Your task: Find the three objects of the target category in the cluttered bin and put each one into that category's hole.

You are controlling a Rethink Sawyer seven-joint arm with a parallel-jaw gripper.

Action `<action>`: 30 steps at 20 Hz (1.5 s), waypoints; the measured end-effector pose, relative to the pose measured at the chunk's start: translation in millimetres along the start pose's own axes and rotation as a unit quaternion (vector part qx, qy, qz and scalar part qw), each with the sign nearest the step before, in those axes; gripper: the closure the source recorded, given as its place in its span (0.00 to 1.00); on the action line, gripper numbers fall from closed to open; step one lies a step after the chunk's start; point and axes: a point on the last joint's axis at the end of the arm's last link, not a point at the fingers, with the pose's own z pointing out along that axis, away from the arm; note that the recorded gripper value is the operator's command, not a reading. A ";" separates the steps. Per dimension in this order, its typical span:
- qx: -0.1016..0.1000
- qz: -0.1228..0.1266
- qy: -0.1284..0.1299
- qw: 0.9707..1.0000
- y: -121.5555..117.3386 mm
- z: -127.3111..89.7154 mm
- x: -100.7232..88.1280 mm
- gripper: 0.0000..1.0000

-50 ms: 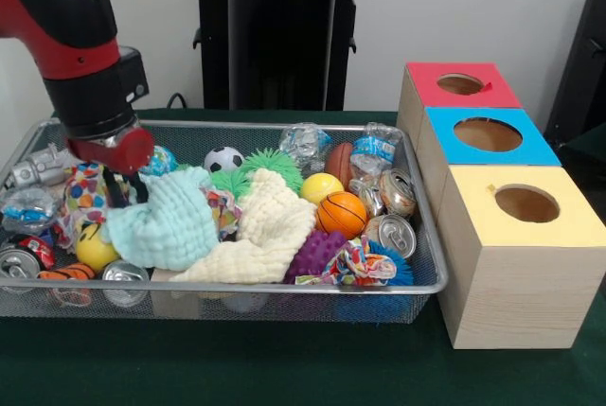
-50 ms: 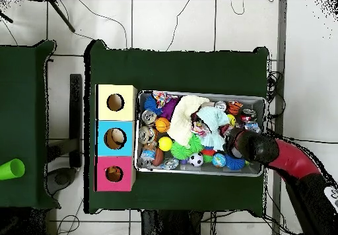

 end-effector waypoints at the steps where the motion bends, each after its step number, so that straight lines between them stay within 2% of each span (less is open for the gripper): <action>1: 0.002 0.002 0.008 1.000 0.6 -4.6 -0.3 0.00; 5: 0.016 0.009 0.043 0.999 2.4 -28.2 -3.6 0.00; 11: 0.016 0.013 0.059 0.998 8.4 -38.8 -14.9 0.00; 18: 0.017 0.014 0.042 0.999 11.9 -40.9 -35.3 0.00; 24: 0.028 -0.010 0.017 0.999 30.3 -37.5 -52.9 0.00; 30: 0.047 -0.046 -0.009 0.998 53.1 -34.9 -64.2 0.00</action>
